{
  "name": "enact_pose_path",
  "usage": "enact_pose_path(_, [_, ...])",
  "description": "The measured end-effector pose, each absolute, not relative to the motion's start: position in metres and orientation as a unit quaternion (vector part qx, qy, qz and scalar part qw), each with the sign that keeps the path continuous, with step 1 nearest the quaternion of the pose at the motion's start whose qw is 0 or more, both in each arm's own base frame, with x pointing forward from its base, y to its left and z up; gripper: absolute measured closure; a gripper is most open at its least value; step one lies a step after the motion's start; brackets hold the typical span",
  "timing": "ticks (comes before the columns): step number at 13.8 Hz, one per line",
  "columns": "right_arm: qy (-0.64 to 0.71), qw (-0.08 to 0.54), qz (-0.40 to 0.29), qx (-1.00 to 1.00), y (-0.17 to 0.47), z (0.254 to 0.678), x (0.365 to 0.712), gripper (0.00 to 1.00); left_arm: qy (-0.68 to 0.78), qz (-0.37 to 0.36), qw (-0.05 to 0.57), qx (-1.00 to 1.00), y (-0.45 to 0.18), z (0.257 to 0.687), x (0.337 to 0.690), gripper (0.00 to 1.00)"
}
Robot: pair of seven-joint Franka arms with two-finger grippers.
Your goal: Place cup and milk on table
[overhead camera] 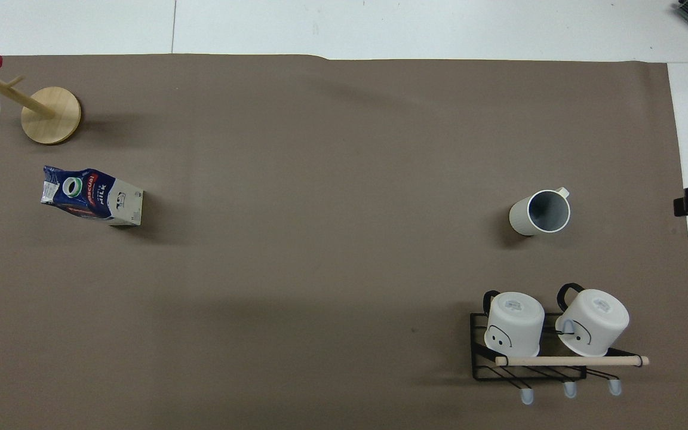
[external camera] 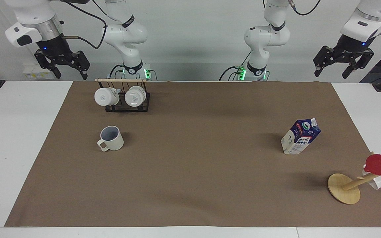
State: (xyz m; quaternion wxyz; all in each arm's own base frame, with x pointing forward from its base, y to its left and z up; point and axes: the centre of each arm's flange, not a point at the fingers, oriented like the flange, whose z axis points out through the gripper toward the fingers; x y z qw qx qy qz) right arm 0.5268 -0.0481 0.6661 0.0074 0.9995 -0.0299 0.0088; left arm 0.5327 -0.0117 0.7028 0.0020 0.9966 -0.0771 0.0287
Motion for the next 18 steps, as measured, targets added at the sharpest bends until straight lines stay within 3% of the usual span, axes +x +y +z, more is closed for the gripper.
enact_pose_path(13, [-0.016, 0.007, 0.009, 1.000, -0.033, 0.665, 0.528, 0.00, -0.077, 0.028, 0.002, 0.997, -0.011, 0.703, 0.532, 0.00])
enact_pose_path(18, [-0.027, 0.006, 0.022, 0.999, -0.004, 0.646, 0.538, 0.00, -0.075, 0.029, 0.002, 0.997, -0.010, 0.703, 0.532, 0.00])
